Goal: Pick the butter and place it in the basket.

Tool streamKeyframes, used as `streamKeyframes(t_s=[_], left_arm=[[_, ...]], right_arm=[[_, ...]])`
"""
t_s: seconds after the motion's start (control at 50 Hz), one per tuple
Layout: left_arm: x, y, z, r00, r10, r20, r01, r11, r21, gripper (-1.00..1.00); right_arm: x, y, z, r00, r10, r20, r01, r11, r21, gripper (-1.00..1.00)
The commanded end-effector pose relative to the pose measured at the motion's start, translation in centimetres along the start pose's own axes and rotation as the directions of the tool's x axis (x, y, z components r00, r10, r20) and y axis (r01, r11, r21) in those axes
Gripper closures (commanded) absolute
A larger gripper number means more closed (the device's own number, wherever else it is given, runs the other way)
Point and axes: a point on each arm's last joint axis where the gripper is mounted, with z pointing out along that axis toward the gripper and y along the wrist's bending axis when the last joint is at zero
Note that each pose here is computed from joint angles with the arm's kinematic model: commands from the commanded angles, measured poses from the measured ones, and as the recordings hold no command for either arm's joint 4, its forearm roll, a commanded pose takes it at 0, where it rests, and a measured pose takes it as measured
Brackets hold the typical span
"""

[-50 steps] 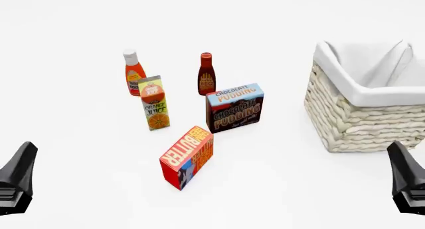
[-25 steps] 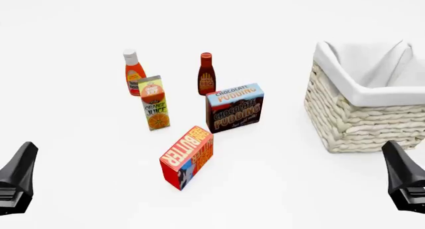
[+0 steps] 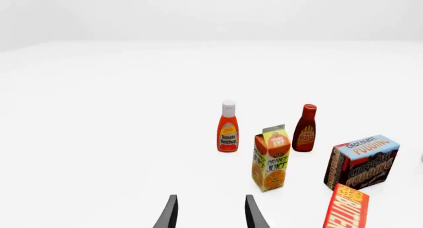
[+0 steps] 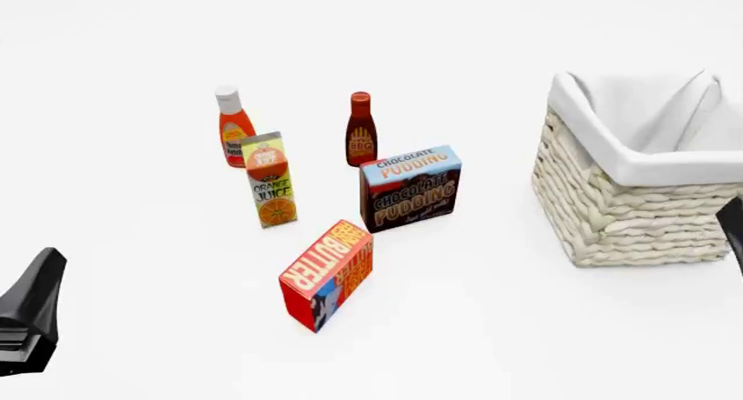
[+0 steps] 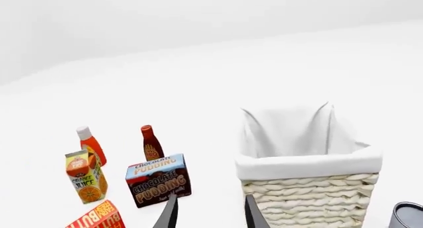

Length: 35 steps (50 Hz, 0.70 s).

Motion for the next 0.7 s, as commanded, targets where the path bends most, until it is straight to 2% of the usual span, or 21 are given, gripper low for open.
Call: streamKeyframes(t_s=[0.02, 0.06, 0.22, 0.44, 0.48, 0.7], left_arm=[[0.0, 0.0, 0.0, 1.0, 0.0, 0.0, 0.0, 1.0, 0.0, -1.0], [0.0, 0.0, 0.0, 1.0, 0.0, 0.0, 0.0, 1.0, 0.0, -1.0], [0.0, 0.0, 0.0, 1.0, 0.0, 0.0, 0.0, 1.0, 0.0, -1.0], [0.0, 0.0, 0.0, 1.0, 0.0, 0.0, 0.0, 1.0, 0.0, -1.0], [0.0, 0.0, 0.0, 1.0, 0.0, 0.0, 0.0, 1.0, 0.0, -1.0], [0.0, 0.0, 0.0, 1.0, 0.0, 0.0, 0.0, 1.0, 0.0, -1.0]], right_arm=[[-2.5, 0.6, 0.7, 1.0, 0.008, -0.03, -0.009, 0.999, -0.043, -1.0], [-2.6, 0.7, 1.3, 0.997, 0.046, -0.06, -0.05, 0.997, -0.053, -1.0], [-3.4, 1.3, 4.1, 0.985, 0.048, -0.167, -0.06, 0.996, -0.069, -1.0], [-5.2, 2.2, 5.5, 0.975, 0.046, -0.219, -0.071, 0.991, -0.11, -1.0], [-5.5, 2.4, 6.0, 0.969, 0.056, -0.241, -0.086, 0.99, -0.112, -1.0], [-8.0, 3.1, 6.0, 0.967, 0.08, -0.244, -0.117, 0.983, -0.14, -1.0]])
